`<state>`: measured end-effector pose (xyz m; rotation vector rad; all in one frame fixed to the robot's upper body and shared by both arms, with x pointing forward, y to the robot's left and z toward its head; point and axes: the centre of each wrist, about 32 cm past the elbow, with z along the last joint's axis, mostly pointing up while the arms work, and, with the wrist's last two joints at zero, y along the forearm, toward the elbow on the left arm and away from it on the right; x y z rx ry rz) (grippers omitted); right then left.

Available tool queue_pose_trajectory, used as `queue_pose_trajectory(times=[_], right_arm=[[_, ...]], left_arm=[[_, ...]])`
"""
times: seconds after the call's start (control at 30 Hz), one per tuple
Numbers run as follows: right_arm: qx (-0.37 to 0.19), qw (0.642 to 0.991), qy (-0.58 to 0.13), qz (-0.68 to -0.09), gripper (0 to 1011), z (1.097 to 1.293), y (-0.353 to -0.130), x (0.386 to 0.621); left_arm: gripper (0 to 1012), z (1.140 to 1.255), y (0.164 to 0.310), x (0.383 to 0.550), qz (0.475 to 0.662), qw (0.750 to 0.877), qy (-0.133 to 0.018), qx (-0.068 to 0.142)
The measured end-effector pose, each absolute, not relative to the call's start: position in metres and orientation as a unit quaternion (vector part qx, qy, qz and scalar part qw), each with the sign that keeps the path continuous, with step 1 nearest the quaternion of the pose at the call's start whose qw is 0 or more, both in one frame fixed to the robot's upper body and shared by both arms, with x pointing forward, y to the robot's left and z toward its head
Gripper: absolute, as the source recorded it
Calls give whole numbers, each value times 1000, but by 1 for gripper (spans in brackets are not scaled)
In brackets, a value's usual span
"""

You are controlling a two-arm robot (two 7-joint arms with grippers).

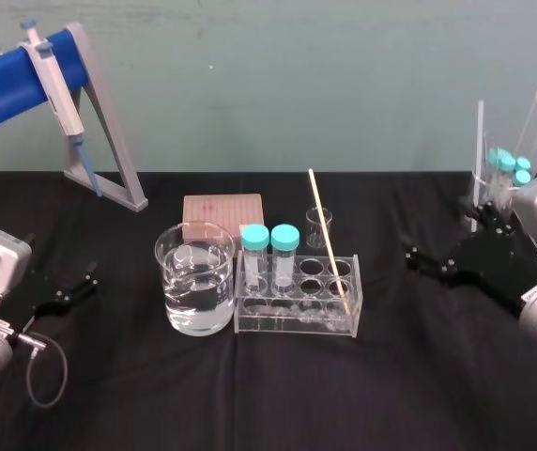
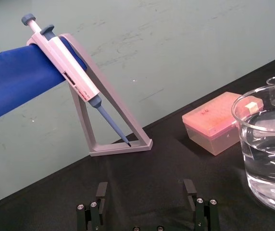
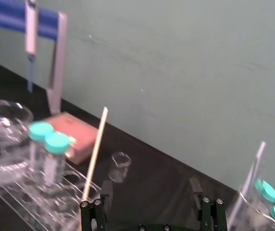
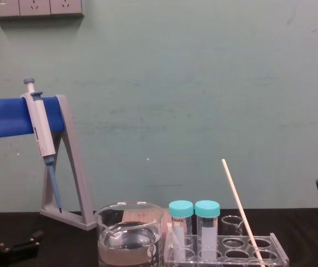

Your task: Hold the thermometer with one hand and immerse one end into the beaker, then reinsert it into the test tube rack.

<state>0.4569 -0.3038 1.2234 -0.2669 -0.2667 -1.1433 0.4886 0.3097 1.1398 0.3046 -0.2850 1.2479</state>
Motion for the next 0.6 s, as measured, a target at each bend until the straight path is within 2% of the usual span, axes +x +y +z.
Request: queue_pose_trajectory(times=[0.03, 0.1, 0.23, 0.6], right_arm=[[-126, 824, -125, -538, 1002, 1223, -304, 457], [-121, 837, -101, -524, 1002, 1236, -305, 458], [-112, 868, -22, -482, 1003, 1254, -311, 480], [-99, 895, 121, -418, 1002, 1261, -321, 550]], left_arm=[[1004, 1140, 310, 489, 580, 791, -132, 141], [1004, 1140, 310, 489, 580, 791, -132, 141], [1004, 1140, 310, 489, 580, 791, -133, 142], [1004, 1140, 310, 489, 580, 791, -132, 141]])
